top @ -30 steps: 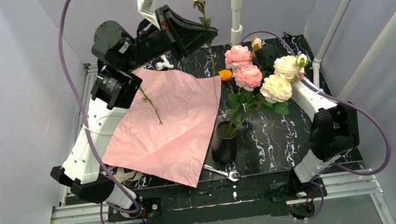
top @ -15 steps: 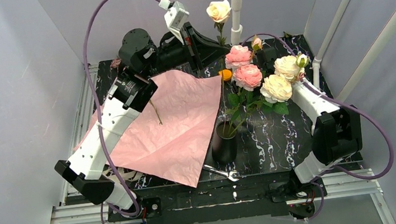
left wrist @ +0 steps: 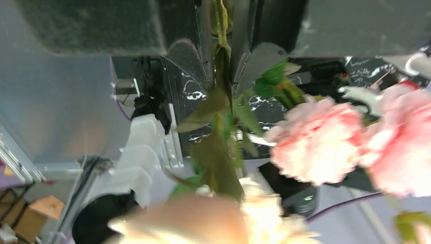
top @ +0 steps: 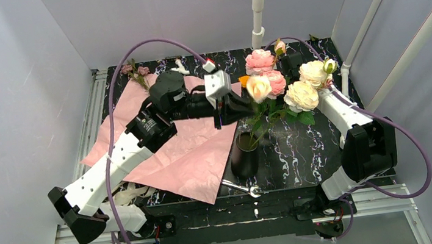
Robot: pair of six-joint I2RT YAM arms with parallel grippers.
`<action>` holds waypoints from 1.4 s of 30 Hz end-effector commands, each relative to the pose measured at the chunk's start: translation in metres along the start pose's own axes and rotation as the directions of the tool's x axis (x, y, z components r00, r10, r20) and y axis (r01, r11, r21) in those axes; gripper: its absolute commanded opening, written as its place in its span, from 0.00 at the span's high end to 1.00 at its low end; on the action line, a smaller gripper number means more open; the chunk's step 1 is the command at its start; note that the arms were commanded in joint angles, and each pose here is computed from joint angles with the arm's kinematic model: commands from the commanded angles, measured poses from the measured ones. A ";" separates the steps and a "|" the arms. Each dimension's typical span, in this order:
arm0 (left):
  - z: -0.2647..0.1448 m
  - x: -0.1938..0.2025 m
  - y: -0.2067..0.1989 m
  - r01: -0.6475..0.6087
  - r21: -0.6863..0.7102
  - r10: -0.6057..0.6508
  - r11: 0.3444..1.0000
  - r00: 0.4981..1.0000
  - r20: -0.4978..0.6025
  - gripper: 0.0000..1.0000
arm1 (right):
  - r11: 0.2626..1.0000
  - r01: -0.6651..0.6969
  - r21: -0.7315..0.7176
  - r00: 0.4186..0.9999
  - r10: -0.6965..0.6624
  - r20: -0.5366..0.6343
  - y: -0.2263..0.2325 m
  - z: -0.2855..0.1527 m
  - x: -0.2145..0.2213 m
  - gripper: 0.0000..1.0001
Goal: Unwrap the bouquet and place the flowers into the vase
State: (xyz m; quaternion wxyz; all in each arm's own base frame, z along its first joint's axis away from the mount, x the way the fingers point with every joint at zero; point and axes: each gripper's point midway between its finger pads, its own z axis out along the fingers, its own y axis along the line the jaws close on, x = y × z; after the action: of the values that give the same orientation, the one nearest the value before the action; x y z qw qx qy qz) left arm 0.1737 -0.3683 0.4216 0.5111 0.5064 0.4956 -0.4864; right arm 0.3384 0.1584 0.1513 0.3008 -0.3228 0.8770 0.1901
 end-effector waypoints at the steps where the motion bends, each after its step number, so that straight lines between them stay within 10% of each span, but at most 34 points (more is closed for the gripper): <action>1: -0.007 0.013 -0.032 -0.202 0.099 0.207 0.974 0.977 -0.047 0.73 | 1.000 0.024 0.015 0.999 -0.025 0.041 -0.001 -0.008 -0.009 0.02; 7: -0.032 0.016 -0.031 -0.239 0.047 0.243 0.970 0.959 -0.148 0.28 | 1.000 0.024 0.018 0.999 -0.024 0.034 -0.002 -0.007 -0.007 0.02; 18: -0.119 0.015 0.033 0.115 -0.383 -0.176 0.917 0.976 -0.127 0.21 | 1.000 0.017 0.010 1.000 -0.017 0.023 -0.004 -0.001 -0.007 0.02; 29: -0.247 0.108 0.227 0.291 -0.952 -0.645 0.090 0.746 0.167 0.38 | 1.000 0.005 0.013 1.000 -0.006 0.011 -0.010 0.005 -0.012 0.02; 36: -0.301 0.172 0.290 0.241 -0.945 -0.684 -0.220 0.652 0.326 0.37 | 1.000 0.000 0.019 1.000 0.000 -0.008 -0.013 0.009 -0.009 0.02; 42: -0.327 0.241 0.333 0.179 -0.929 -0.764 -0.323 0.530 0.368 0.38 | 1.000 -0.006 0.024 1.000 0.007 -0.023 -0.015 0.012 -0.005 0.02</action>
State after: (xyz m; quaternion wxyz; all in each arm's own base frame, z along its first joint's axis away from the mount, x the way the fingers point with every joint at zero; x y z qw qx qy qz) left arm 0.4998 -0.0602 0.2176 0.3427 -0.1478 0.9251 -0.0705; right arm 0.3434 0.1569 0.1323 0.2748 -0.3189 0.8883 0.1837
